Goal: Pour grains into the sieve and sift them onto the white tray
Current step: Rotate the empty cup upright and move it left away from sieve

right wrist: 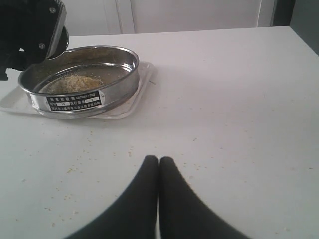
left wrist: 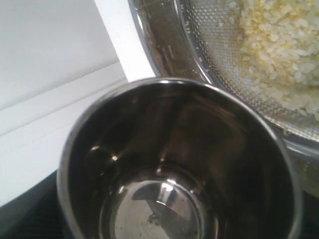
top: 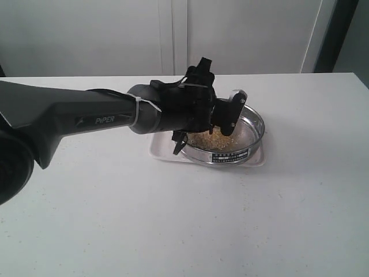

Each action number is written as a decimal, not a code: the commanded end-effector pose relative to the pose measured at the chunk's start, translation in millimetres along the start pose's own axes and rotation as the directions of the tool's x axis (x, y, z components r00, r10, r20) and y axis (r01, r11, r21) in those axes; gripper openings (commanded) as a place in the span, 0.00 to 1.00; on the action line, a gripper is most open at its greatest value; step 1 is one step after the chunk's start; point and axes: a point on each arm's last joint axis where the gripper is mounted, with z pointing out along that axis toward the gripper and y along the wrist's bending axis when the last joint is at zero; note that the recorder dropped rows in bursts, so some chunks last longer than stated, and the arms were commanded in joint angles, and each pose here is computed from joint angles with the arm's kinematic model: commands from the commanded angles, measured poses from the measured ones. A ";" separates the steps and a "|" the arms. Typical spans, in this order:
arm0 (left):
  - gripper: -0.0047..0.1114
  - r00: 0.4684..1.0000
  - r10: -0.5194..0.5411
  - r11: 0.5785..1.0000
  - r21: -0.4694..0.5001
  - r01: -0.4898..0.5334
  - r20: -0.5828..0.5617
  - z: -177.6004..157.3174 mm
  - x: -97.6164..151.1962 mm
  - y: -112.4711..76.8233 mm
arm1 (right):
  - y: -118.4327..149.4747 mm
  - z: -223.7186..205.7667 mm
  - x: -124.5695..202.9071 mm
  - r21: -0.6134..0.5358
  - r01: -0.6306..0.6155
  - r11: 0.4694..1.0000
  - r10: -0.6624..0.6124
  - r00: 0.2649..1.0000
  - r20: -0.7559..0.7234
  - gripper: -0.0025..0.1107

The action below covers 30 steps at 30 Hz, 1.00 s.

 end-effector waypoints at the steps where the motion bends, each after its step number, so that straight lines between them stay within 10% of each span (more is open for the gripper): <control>1: 0.04 0.984 -0.176 0.982 0.070 0.174 0.026 3.6 12.1 4.1 | 0.2 0.2 0.4 -0.005 0.000 1.000 0.000 1.000 0.013 0.02; 12: 0.04 0.867 -0.482 0.873 0.145 0.465 0.122 1.0 26.9 29.4 | 0.2 0.2 0.4 -0.005 0.000 1.000 0.000 1.000 0.013 0.02; 30: 0.04 0.517 -0.853 0.509 0.344 0.789 0.076 -17.2 59.7 53.4 | 0.2 0.2 0.4 -0.005 0.000 1.000 0.000 1.000 0.013 0.02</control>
